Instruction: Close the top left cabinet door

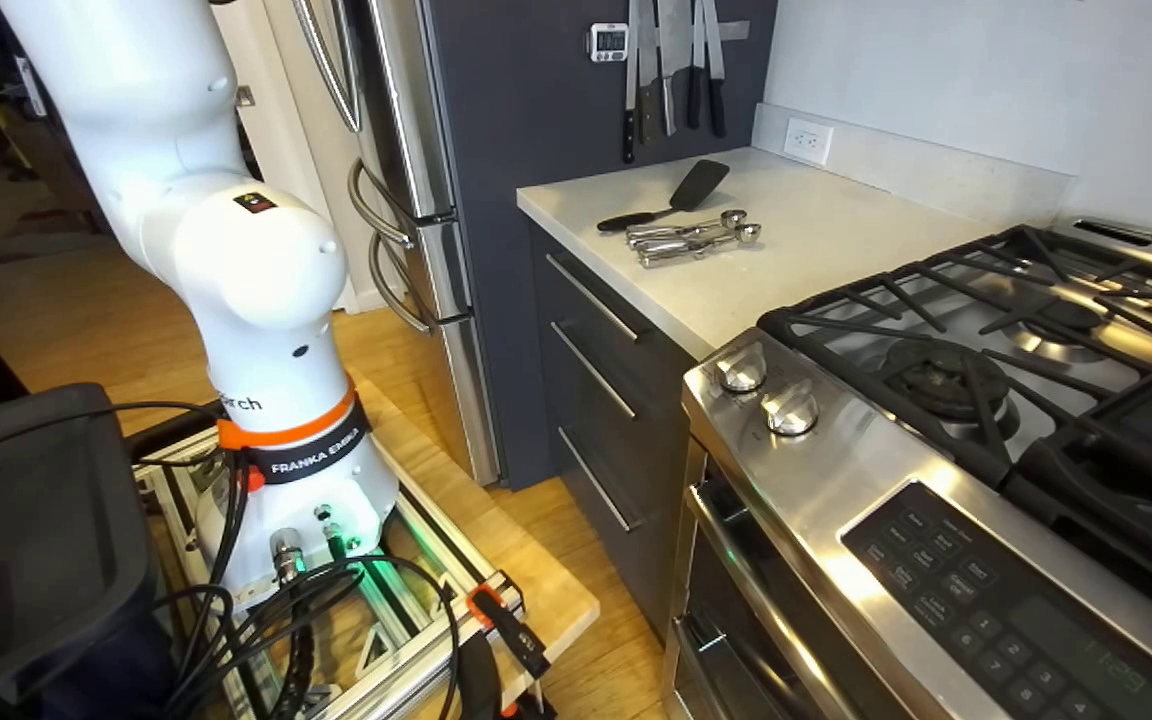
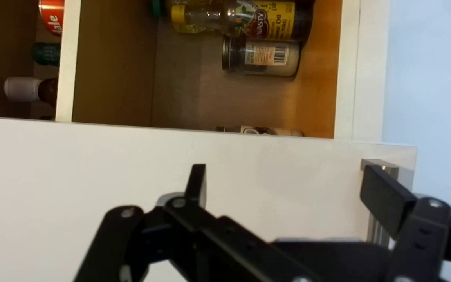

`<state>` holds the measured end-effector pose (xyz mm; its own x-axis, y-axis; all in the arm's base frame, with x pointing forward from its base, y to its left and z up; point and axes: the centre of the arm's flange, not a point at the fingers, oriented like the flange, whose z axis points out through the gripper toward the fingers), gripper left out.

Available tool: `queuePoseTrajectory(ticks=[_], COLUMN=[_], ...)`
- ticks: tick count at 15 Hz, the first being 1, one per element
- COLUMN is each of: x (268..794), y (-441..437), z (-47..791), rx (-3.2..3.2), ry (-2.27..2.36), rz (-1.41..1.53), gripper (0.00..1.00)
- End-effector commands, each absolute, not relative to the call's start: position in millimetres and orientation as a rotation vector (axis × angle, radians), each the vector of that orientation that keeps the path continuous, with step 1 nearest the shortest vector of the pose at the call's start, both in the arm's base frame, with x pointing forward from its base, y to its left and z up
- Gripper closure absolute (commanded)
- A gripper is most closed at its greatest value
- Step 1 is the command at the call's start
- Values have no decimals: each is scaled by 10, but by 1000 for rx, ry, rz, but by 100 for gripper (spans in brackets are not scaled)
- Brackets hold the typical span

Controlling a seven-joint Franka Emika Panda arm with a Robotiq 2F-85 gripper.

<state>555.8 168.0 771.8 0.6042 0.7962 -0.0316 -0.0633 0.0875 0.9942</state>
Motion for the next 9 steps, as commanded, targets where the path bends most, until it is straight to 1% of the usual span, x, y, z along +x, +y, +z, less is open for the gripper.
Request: queuePoseTrajectory(ticks=[1, 4, 6, 9], x=[5558, 5650, 5658, 5520], y=[1680, 1582, 1396, 1086], z=[7720, 7774, 7807, 7736], rx=[1340, 1427, 1507, 1624], ry=[695, 719, 764, 828], rz=[723, 656, 549, 411], gripper=[0, 0, 0, 0])
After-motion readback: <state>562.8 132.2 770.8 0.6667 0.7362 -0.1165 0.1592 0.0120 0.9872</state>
